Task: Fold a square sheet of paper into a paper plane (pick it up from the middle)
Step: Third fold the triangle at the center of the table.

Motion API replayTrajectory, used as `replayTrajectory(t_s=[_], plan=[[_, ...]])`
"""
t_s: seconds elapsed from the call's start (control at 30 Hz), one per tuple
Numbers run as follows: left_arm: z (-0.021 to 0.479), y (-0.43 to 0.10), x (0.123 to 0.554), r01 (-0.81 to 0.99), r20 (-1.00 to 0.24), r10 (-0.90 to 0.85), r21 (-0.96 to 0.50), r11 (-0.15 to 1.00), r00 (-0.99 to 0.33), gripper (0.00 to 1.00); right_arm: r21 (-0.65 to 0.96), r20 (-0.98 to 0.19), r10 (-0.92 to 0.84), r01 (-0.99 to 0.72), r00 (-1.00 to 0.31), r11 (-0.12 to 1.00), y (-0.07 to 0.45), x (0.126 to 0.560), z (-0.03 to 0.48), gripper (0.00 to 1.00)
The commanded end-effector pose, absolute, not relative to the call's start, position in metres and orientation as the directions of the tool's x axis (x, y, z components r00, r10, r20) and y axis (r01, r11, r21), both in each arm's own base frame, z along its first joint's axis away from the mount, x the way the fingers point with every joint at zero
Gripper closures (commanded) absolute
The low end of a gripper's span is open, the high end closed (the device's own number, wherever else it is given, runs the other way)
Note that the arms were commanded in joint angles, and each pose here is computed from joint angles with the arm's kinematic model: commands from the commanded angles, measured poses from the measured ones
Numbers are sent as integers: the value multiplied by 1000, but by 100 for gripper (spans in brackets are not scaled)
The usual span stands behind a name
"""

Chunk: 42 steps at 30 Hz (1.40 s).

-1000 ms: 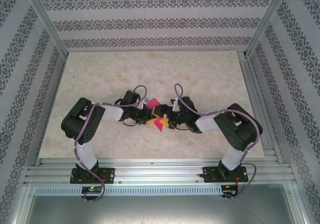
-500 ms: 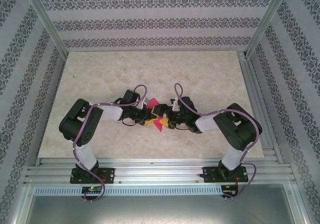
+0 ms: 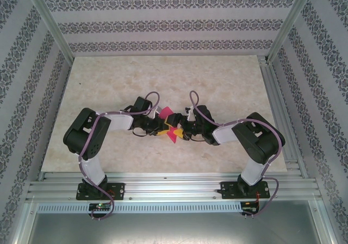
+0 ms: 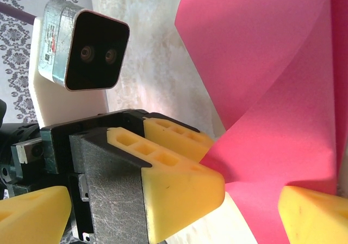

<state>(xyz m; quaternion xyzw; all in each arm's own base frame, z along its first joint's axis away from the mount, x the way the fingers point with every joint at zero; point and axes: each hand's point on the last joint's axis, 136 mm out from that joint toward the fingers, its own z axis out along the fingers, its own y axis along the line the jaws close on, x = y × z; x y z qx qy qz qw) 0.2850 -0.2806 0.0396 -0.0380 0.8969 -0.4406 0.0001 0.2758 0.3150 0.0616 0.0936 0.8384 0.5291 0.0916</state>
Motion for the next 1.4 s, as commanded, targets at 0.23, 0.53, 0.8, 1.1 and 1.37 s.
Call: replayTrajectory(t_s=[0.23,0.53,0.8,1.1,1.37], plan=[[36,-280,306,-8,-41,-58,-748,663,-997,89,857,-66,254,75,-965,509,317,274,26,2],[27,-276,308,34,-68,-21,-710,704,-997,97,866,-93,242,42,-966,498,321,277,43,2],[27,-279,312,73,-85,17,-707,703,-996,100,865,-119,234,15,-965,502,322,278,58,2],[22,-277,316,93,-84,48,-674,733,-995,100,823,-180,210,-30,-961,567,308,271,73,6],[18,-277,318,100,-83,60,-666,739,-995,100,811,-191,167,-60,-967,581,311,259,81,16]])
